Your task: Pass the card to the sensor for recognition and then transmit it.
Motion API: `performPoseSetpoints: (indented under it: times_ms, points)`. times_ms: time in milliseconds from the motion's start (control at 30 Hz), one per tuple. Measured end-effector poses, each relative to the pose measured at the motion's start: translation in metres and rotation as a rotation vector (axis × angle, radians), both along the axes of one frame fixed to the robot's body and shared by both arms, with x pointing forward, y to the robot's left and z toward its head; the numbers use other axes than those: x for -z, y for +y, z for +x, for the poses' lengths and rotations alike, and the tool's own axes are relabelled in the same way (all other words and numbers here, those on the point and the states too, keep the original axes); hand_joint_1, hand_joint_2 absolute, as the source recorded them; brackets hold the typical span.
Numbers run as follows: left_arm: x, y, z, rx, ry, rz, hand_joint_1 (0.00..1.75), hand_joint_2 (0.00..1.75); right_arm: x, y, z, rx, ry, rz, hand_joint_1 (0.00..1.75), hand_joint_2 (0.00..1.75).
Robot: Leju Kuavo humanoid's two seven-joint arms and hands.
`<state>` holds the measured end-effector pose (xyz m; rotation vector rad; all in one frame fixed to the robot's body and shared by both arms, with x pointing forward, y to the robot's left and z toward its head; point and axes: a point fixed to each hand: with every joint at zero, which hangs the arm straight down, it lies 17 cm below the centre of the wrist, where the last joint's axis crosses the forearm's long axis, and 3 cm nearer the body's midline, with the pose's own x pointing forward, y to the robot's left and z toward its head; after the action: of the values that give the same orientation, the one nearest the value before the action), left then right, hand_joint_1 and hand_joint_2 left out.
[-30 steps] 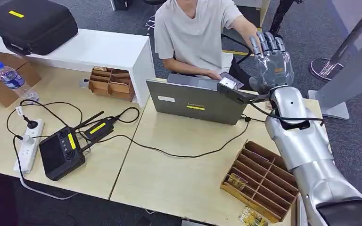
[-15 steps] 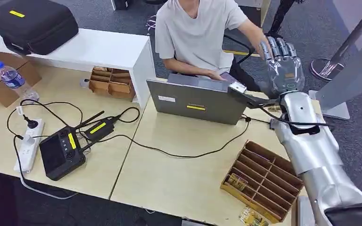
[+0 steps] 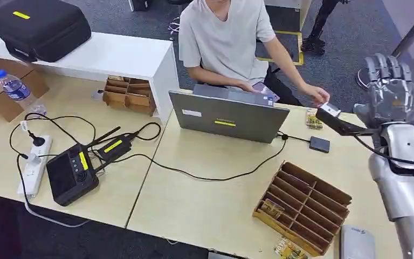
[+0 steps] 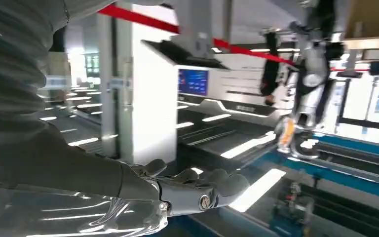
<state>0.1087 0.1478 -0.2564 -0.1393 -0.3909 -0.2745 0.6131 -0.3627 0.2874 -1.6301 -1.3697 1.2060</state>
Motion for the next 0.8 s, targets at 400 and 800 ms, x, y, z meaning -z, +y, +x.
performPoseSetpoints:
  times_ms: [400,800]
  points:
    - [0.003,0.01,-0.007,-0.099,0.024,-0.003,0.0,1.75,0.046,-0.272,-0.11,0.461,0.088,-0.032,0.0,1.75]
    - [0.005,0.015,-0.01,-0.174,0.051,-0.012,0.0,1.75,0.142,-0.435,-0.309,0.854,0.293,0.024,0.0,1.75]
